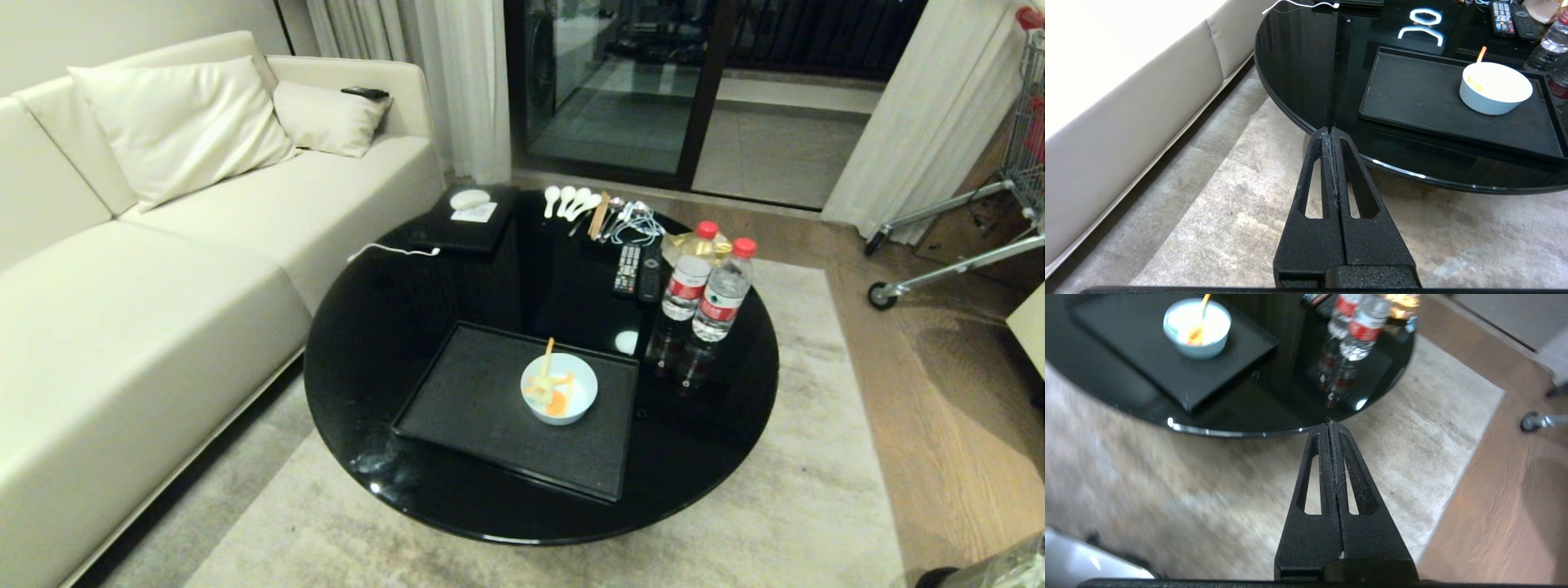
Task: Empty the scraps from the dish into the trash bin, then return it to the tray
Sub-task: Pick up the bowl with leftover food
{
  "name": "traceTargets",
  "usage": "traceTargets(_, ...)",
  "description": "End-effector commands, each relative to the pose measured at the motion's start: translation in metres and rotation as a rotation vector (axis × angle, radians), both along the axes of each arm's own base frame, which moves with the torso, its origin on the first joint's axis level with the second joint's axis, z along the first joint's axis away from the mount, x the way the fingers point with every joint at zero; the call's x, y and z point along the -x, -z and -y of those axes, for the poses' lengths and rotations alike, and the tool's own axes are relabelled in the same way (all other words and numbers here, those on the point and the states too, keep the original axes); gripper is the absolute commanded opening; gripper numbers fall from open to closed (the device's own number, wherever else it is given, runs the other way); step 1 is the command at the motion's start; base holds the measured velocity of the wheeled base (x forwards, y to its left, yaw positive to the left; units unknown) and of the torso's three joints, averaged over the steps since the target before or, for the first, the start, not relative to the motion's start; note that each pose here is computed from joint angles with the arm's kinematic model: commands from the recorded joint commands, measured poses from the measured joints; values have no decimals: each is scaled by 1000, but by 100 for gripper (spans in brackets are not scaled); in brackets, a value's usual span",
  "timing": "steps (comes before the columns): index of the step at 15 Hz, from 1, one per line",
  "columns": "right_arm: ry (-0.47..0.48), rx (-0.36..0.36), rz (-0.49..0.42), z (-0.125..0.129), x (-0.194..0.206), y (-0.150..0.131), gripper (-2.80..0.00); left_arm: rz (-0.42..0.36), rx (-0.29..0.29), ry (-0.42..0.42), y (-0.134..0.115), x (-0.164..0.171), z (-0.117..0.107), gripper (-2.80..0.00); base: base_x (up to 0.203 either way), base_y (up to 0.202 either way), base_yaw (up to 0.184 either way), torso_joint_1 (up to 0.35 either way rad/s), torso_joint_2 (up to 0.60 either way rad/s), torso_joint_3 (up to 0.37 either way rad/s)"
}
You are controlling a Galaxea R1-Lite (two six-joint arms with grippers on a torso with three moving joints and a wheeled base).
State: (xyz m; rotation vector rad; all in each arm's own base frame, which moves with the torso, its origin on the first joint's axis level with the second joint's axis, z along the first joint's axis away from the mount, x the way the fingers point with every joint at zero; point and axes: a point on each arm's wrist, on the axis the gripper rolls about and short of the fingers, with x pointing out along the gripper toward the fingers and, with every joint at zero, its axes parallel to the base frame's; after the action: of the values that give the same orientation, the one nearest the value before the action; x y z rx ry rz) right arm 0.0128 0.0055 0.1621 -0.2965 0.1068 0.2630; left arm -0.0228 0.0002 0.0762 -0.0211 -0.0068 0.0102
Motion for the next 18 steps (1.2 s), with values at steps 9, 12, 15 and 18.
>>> traceTargets(9,-217,152,-247,-26,-166,-9,-280,1,0,0,0,0,0,-280,0,0,0,0,0,0)
traceTargets(12,-280,156,-192,-66,-221,-10,-280,1,0,0,0,0,0,-280,0,0,0,0,0,0)
traceTargets(15,-293,115,-147,-117,-259,-15,-280,1,0,0,0,0,0,-280,0,0,0,0,0,0)
traceTargets(18,-209,14,-217,-159,-284,-15,-280,1,0,0,0,0,0,-280,0,0,0,0,0,0)
